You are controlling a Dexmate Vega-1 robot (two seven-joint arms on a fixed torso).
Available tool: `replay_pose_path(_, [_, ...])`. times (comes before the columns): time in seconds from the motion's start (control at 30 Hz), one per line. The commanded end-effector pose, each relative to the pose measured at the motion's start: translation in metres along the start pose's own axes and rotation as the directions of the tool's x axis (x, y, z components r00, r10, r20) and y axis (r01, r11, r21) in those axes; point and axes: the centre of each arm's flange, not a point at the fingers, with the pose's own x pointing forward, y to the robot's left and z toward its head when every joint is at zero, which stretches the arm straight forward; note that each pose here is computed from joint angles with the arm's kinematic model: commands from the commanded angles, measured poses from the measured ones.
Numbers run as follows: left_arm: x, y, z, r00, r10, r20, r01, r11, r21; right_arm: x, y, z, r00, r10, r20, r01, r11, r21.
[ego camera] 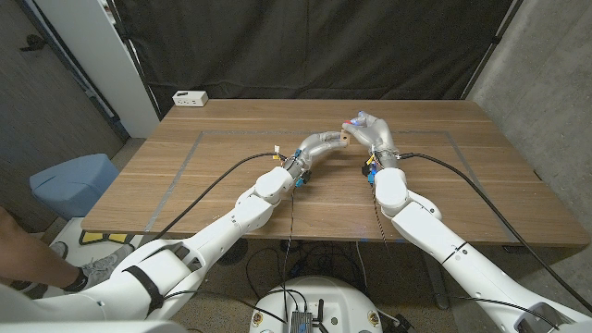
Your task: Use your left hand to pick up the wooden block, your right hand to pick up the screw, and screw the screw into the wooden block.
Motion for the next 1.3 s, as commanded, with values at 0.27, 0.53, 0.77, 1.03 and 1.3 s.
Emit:
replay_pose_path(0.27, [-0.0018,-0.0022,0.0007,1.000,-0.003,0.000,0.003,1.000,-0.004,-0.0020,-0.0002,-0.0022,1.000,0.002,0.009,-0.002,1.000,0.001])
replay_pose_path(0.53, [-0.0023,-0.0026,0.0011,1.000,-0.002,0.001,0.002,1.000,-0.004,-0.0032,-0.0001,-0.0033,1.000,0.004,0.012,-0.004,1.000,0.003])
replay_pose_path(0.77, [-0.0023,-0.0031,0.0014,1.000,-0.004,0.001,0.005,1.000,-0.007,-0.0034,0.0001,-0.0038,1.000,0.005,0.014,-0.005,1.000,-0.001])
replay_pose_path(1.03, [-0.0018,-0.0036,0.0018,1.000,-0.007,0.002,0.007,1.000,-0.005,-0.0051,-0.0007,-0.0046,1.000,0.005,0.014,-0.005,1.000,0.000])
replay_pose_path(1.3, [-0.0020,-0.0039,0.0023,1.000,-0.008,0.001,0.008,1.000,-0.004,-0.0062,-0.0007,-0.0057,1.000,0.004,0.014,-0.004,1.000,0.000])
